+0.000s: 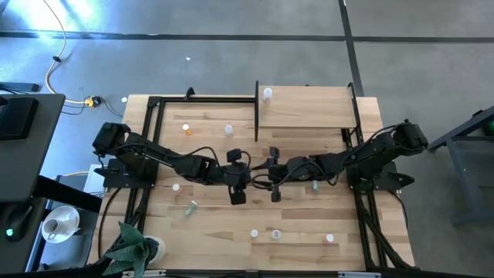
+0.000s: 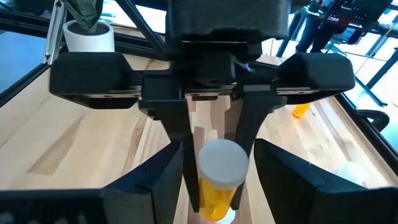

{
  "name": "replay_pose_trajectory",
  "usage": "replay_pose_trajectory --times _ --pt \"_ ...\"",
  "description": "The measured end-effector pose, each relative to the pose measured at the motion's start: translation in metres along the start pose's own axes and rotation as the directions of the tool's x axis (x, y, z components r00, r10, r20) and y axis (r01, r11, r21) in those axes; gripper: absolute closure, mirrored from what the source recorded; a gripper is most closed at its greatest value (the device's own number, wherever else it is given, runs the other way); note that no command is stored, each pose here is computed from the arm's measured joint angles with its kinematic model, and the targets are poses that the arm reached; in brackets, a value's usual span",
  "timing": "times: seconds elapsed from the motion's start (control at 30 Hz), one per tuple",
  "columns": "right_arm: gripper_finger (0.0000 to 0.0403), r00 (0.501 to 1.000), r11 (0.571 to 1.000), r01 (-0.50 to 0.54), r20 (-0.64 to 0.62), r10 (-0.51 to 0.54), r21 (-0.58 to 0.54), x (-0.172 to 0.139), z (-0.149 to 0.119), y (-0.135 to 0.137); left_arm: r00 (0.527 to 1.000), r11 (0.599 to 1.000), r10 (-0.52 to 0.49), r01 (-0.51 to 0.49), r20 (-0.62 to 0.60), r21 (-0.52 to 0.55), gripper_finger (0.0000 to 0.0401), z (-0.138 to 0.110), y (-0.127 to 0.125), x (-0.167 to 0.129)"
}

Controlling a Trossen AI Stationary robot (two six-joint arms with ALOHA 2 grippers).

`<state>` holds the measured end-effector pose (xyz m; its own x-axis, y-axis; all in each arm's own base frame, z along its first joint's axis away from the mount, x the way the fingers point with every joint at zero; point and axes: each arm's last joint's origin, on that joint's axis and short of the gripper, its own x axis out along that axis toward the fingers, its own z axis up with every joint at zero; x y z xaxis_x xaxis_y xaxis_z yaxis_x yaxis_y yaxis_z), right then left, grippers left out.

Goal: Pick and place medicine bottles onto shelf by color
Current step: Put the center orange pill bottle on the shelf

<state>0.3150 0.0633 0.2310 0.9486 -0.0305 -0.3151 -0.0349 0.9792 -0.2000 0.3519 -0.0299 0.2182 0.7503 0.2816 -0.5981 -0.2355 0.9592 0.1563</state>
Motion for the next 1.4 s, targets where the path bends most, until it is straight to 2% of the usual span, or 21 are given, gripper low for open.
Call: replay_pose_trajectory --times 0.2,0.9,1.27,1.4 --pt "0.022 1.0 1.0 -0.001 -0.01 0.001 -0.002 0.0001 -0.0011 -0.0002 1.0 1.0 0.004 -0.004 0.001 -0.001 0.0314 0.0002 0.0005 0.0001" --pt "0.0295 1.0 1.0 -0.007 -0.018 0.006 -0.003 0.0001 -0.0019 -0.0009 0.999 1.0 0.014 -0.014 0.037 -0.017 0.0314 0.0038 0.0016 0.0005" --pt "0.03 1.0 1.0 -0.007 -0.023 0.007 -0.008 0.0001 -0.0024 -0.0008 0.999 1.0 0.023 -0.022 0.038 -0.018 0.0313 0.0039 0.0018 0.0005" --pt "0.0301 1.0 1.0 -0.006 -0.023 0.006 -0.009 0.0001 -0.0022 -0.001 0.998 0.999 0.049 -0.049 0.037 -0.01 0.0298 0.0035 0.0025 0.0005"
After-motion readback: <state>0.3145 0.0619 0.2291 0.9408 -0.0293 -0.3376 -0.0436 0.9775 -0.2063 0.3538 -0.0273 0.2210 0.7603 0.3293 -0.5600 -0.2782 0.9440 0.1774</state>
